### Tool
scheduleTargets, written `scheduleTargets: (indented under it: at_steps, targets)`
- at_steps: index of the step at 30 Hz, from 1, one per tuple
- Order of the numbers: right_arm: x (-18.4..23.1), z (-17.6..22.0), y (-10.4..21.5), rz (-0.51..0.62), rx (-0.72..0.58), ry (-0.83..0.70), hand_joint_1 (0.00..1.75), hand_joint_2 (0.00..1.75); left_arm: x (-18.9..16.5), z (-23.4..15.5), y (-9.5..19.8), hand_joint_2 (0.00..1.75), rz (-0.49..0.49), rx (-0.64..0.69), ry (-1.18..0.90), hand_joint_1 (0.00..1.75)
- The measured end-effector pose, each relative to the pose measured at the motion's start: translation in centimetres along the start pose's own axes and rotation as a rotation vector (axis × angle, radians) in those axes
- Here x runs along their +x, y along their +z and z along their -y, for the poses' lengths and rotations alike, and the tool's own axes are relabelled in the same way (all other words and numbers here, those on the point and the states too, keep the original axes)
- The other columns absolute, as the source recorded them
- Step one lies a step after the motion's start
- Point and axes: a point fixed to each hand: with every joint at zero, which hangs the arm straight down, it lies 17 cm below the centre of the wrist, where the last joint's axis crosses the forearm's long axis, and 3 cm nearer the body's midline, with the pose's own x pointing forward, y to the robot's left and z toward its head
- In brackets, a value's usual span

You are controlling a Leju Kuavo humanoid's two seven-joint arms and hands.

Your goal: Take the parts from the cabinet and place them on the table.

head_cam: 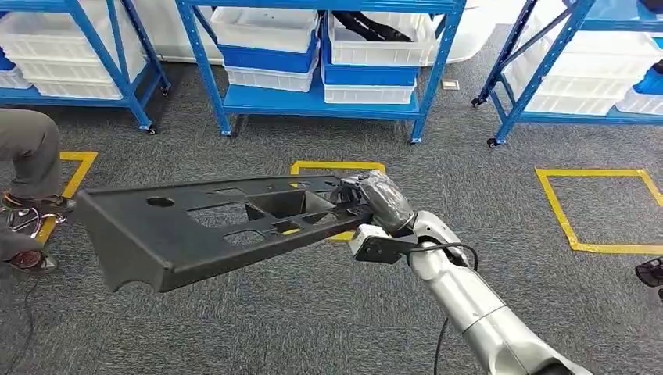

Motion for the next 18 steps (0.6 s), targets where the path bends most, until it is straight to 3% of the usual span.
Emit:
scheduleTargets:
  at_steps: [18]
  targets:
    - [-0.7,-0.76,0.94,-0.021,0.013,0.0,1.62,1.75,-0.11,-0.09,0.04,1.75,0.003,0.002,-0.002,0.0]
